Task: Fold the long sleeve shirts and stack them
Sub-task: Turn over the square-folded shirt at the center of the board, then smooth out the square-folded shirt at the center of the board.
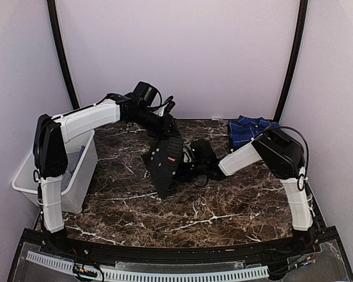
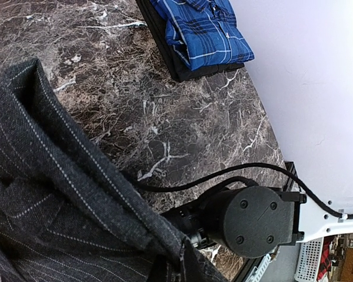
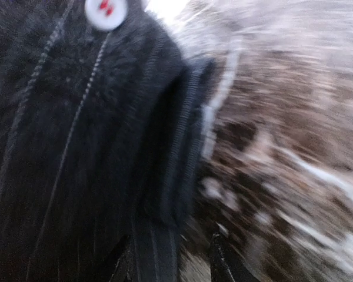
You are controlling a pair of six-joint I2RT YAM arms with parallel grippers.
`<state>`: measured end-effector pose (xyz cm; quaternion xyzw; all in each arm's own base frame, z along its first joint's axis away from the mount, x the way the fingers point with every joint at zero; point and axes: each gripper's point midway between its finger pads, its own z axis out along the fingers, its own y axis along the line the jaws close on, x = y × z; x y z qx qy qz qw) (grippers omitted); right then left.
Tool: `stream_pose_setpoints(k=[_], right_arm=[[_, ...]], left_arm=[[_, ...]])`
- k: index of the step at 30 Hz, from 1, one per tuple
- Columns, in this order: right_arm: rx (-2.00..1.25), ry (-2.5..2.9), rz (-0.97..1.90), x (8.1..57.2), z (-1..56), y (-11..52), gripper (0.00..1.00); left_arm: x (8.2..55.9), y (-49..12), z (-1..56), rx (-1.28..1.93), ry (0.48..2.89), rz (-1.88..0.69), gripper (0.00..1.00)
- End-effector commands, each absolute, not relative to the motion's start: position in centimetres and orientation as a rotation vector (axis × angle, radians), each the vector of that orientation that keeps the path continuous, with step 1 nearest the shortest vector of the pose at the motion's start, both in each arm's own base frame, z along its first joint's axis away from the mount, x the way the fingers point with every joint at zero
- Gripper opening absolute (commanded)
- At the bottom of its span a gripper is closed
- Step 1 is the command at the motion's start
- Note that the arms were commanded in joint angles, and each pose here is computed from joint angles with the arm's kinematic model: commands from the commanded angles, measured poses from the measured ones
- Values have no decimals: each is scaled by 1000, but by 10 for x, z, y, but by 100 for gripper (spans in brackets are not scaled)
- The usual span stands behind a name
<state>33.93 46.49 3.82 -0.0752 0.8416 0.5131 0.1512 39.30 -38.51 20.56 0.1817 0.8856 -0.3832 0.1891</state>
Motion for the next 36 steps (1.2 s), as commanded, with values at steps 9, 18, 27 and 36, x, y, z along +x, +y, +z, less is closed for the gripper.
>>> stream_pose_setpoints(k=[9,18,27,36], right_arm=[[15,2414,1123,345,72,350,45],[147,2380,671,310,110,200,59],[-27,2451,683,301,99,211,79],[-90,2532,637,323,75,229,67]], left_arm=[[385,-422,207,600,2432,-1183,0],[352,-533,157,762,2446,-1166,23],[367,-509,217,612,2373,-1063,63],[376,-394,205,373,2462,-963,58]])
